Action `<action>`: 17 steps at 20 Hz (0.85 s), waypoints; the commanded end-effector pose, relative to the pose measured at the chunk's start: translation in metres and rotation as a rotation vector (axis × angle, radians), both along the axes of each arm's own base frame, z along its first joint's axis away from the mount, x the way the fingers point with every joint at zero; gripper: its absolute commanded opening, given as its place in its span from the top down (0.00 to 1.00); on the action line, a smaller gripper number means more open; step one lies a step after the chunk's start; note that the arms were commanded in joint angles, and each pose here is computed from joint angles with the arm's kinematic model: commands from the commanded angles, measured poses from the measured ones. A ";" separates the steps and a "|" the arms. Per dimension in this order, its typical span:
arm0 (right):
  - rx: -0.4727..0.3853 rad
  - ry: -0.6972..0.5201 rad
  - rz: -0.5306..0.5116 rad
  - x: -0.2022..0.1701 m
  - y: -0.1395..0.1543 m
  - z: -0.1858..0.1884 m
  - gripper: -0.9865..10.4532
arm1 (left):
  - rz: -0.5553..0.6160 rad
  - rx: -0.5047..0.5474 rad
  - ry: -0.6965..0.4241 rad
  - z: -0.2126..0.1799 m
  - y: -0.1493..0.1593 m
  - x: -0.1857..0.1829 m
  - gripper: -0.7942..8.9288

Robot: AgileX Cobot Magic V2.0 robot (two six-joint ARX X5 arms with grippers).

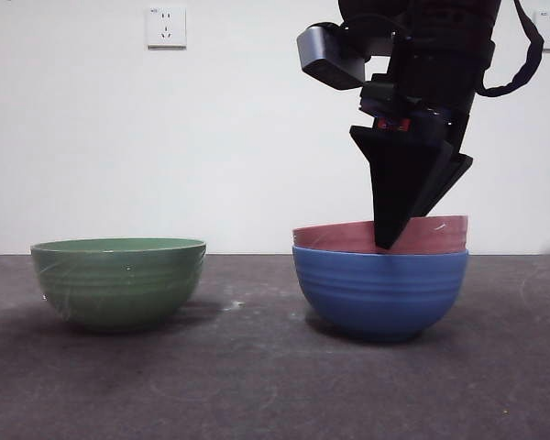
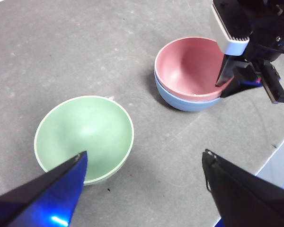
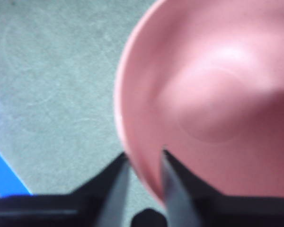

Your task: Pick up the green bowl on the top,put the green bowl on the left,pick up the red bowl in the middle,put the red bowl on the right

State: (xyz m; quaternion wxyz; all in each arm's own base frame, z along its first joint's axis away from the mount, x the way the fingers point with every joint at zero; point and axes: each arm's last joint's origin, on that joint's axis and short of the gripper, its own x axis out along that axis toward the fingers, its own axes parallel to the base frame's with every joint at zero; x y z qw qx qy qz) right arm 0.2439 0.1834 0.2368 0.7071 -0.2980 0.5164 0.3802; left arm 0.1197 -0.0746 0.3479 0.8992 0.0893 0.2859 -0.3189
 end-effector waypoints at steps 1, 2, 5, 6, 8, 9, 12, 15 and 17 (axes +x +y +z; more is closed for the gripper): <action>-0.003 -0.006 0.016 0.001 0.001 -0.002 0.89 | 0.009 -0.007 0.003 0.001 0.001 0.000 0.50; -0.001 -0.011 0.020 0.002 0.001 -0.002 0.89 | 0.009 -0.006 0.003 0.000 0.001 0.000 0.50; 0.008 -0.032 0.029 0.001 0.001 0.002 0.89 | 0.009 -0.007 0.004 0.000 0.001 0.000 0.50; 0.015 -0.043 0.030 0.001 0.001 0.005 0.89 | 0.009 -0.007 0.004 0.000 0.001 0.000 0.50; 0.032 -0.068 0.030 0.001 0.001 0.014 0.89 | 0.009 -0.007 0.003 0.001 0.001 0.000 0.50; 0.040 -0.083 0.029 0.002 0.002 0.020 0.89 | 0.010 -0.007 0.003 0.001 0.001 0.000 0.50; 0.064 -0.118 0.036 0.001 0.004 0.039 0.89 | 0.010 -0.007 0.003 0.001 0.001 0.000 0.50; 0.079 -0.133 0.060 -0.005 0.009 0.059 0.89 | 0.010 -0.007 0.002 0.001 0.001 0.000 0.50; 0.092 -0.142 0.091 -0.013 0.017 0.071 0.89 | 0.010 -0.008 0.001 0.001 0.001 0.000 0.50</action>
